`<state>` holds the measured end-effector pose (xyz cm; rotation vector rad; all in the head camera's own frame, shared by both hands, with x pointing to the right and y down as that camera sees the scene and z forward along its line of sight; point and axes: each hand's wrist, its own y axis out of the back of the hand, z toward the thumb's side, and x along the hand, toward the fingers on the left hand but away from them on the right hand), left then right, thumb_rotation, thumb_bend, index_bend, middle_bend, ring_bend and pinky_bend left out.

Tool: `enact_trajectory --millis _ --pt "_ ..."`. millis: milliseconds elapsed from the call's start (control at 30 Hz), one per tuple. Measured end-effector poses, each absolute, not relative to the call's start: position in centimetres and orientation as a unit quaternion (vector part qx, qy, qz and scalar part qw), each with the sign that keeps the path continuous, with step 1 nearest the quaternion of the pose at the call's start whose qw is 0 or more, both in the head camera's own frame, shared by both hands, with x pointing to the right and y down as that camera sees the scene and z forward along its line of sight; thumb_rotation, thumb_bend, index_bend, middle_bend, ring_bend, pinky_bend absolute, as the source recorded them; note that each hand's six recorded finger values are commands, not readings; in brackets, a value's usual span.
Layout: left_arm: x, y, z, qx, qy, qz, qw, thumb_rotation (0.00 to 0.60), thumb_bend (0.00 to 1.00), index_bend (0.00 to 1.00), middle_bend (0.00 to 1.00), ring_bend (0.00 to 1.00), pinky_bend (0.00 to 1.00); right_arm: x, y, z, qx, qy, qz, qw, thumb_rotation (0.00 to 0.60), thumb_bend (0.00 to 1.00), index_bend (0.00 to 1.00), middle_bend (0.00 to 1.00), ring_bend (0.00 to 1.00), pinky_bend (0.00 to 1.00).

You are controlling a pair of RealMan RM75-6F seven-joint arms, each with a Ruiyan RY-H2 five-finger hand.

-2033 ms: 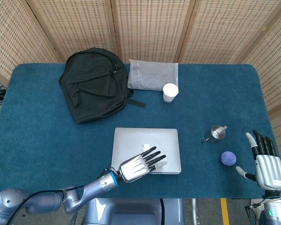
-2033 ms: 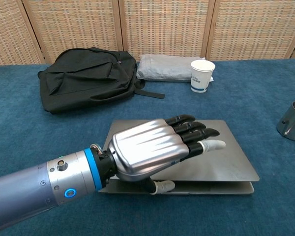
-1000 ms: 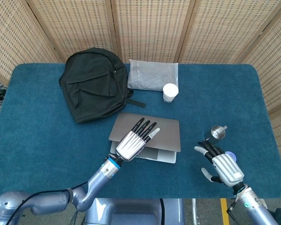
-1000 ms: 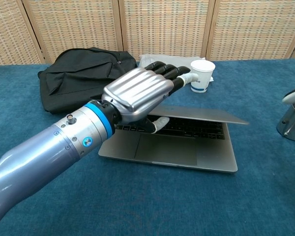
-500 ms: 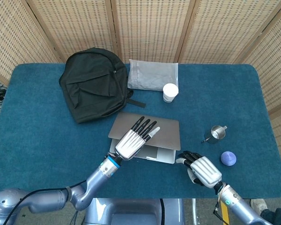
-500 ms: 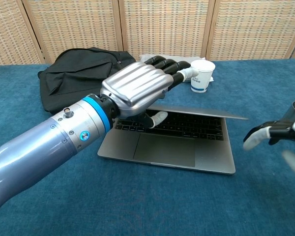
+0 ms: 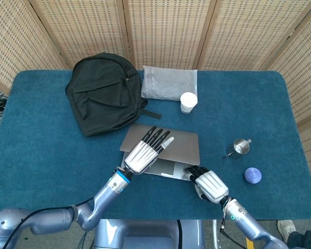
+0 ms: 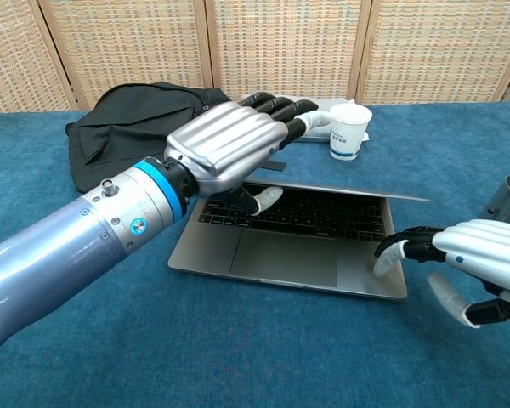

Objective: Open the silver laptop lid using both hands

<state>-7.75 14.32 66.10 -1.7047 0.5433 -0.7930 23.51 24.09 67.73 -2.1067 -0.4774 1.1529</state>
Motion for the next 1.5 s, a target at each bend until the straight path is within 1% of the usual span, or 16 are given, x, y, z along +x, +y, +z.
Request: enact_trajectory --millis 100,400,667,867,1200,1500 --pt "-7.8 14.1 66.0 -0.723 0.234 -0.335 0.557 0.6 0.47 0.0 0.0 0.0 0.0 23.2 24.2 68.3 -0.8 -0.175 0.455 0.35 0.6 0.95 0.25 0.14 0.12 0.25" --pt "-7.9 13.8 65.8 -0.722 0.238 -0.333 0.557 0.6 0.47 0.0 0.0 0.0 0.0 22.3 24.7 69.6 -0.768 -0.148 0.496 0.378 0.6 0.96 0.25 0.14 0.12 0.25" --pt "-7.9 13.1 65.4 -0.717 0.241 -0.333 0.563 0.6 0.47 0.0 0.0 0.0 0.0 21.3 25.5 69.3 -0.768 -0.135 0.497 0.38 0.6 0.96 0.25 0.14 0.12 0.25" --pt "-8.4 11.0 64.4 -0.696 0.245 -0.338 0.584 0.6 0.47 0.0 0.0 0.0 0.0 20.8 25.6 68.8 -0.775 -0.131 0.489 0.378 0.6 0.96 0.25 0.14 0.12 0.25" --pt "-9.6 7.8 64.2 -0.673 0.25 -0.361 0.595 0.6 0.47 0.0 0.0 0.0 0.0 20.2 25.5 68.8 -0.78 -0.125 0.483 0.377 0.6 0.95 0.25 0.14 0.12 0.25" --pt "-11.9 4.2 63.8 -0.641 0.255 -0.39 0.61 0.6 0.46 0.0 0.0 0.0 0.0 20.1 25.3 69.0 -0.783 -0.128 0.481 0.373 0.6 0.95 0.25 0.14 0.12 0.25"
